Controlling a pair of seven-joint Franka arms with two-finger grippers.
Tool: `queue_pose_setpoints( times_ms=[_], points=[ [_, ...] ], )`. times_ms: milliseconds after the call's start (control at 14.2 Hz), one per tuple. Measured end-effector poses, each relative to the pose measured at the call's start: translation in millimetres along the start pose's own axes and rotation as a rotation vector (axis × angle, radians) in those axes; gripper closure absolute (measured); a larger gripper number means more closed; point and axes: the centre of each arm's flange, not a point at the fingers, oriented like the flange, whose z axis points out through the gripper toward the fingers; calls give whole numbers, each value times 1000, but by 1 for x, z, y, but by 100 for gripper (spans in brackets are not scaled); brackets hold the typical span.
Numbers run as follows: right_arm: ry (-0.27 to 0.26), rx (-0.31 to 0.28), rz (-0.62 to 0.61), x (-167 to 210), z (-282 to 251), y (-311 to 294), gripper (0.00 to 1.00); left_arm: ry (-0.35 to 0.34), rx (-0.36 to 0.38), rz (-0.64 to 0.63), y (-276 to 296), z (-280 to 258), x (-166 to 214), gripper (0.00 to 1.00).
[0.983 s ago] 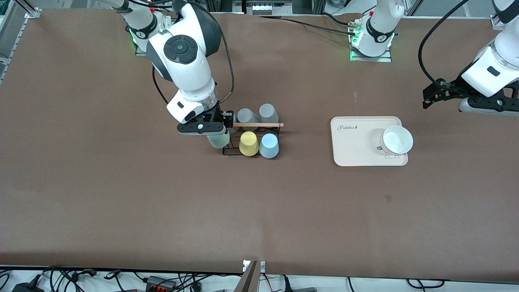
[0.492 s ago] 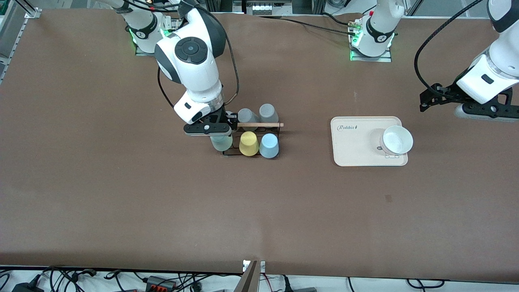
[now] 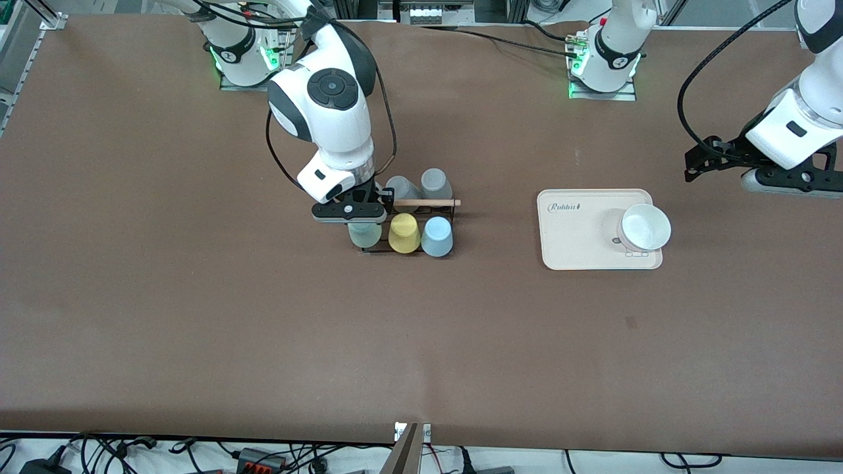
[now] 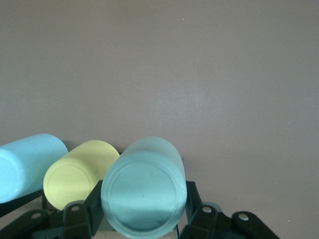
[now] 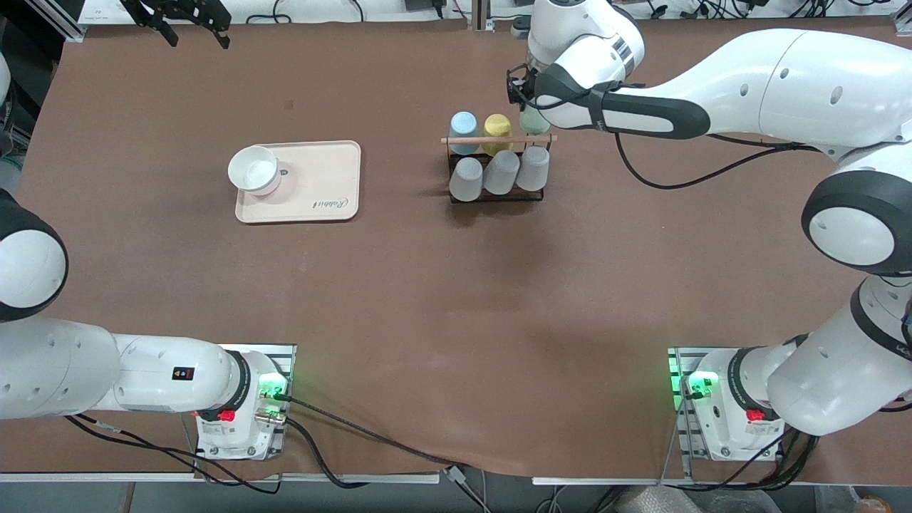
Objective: Hang scattered cups on rack with three cups
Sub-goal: 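Hang the teal cup on the rack peg beside the yellow cup with the right gripper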
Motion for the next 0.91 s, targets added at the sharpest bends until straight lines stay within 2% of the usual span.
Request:
queue_pose_setpoints(
  times_ms=[492, 913],
  points=[
    [16, -36, -7, -6, 19, -8, 33, 0, 0, 1, 0, 0, 0, 0],
    [3, -52, -22, -12, 38, -13, 33, -7, 0, 1, 1, 1, -1, 0]
  ],
)
